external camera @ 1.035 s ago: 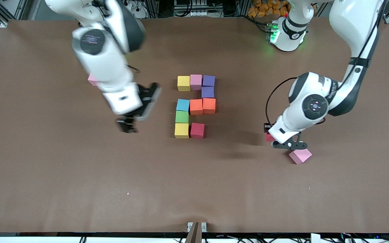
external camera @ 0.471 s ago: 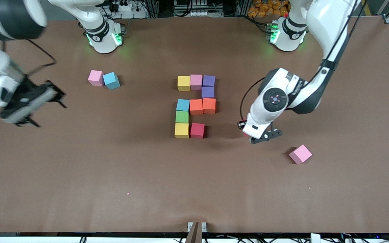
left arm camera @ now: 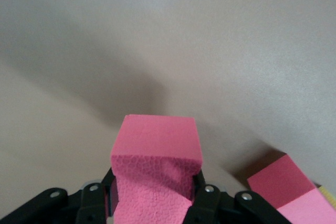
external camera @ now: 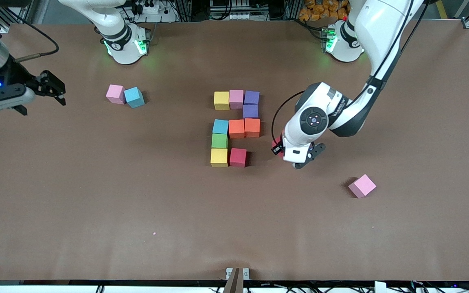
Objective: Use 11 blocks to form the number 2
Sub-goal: 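Carry the pink cube with the left gripper beside the red cube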
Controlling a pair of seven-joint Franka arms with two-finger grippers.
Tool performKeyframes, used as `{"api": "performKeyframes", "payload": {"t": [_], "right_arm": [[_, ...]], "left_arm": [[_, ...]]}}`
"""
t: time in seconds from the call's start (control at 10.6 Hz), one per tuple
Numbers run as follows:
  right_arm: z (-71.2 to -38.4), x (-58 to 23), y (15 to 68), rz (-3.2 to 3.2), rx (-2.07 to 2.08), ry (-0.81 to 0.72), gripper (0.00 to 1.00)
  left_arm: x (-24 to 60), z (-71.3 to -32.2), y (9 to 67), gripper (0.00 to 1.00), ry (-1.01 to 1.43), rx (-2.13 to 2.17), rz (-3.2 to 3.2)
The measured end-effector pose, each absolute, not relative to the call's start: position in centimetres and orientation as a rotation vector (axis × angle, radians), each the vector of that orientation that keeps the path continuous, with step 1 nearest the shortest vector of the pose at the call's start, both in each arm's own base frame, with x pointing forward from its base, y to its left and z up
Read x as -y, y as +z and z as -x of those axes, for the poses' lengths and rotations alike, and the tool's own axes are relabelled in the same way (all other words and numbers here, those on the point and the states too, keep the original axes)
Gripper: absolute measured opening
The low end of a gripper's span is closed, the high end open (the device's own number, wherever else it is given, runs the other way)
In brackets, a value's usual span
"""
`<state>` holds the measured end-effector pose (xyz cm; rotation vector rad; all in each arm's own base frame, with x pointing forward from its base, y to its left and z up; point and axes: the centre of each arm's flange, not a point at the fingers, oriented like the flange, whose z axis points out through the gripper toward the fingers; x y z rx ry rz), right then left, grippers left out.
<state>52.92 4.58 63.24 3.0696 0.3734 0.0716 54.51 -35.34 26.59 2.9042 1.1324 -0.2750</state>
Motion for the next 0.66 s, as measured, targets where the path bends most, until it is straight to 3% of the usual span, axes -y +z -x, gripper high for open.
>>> {"api": "performKeyframes", "payload": {"t": [0.66], "right_arm": [[-52.6,4.2,63.6,-3.114,-0.101,0.046,1.0]], "left_arm": [[38.0,-55.5,23.7,0.54,-0.238,-1.737,-2.469]]}}
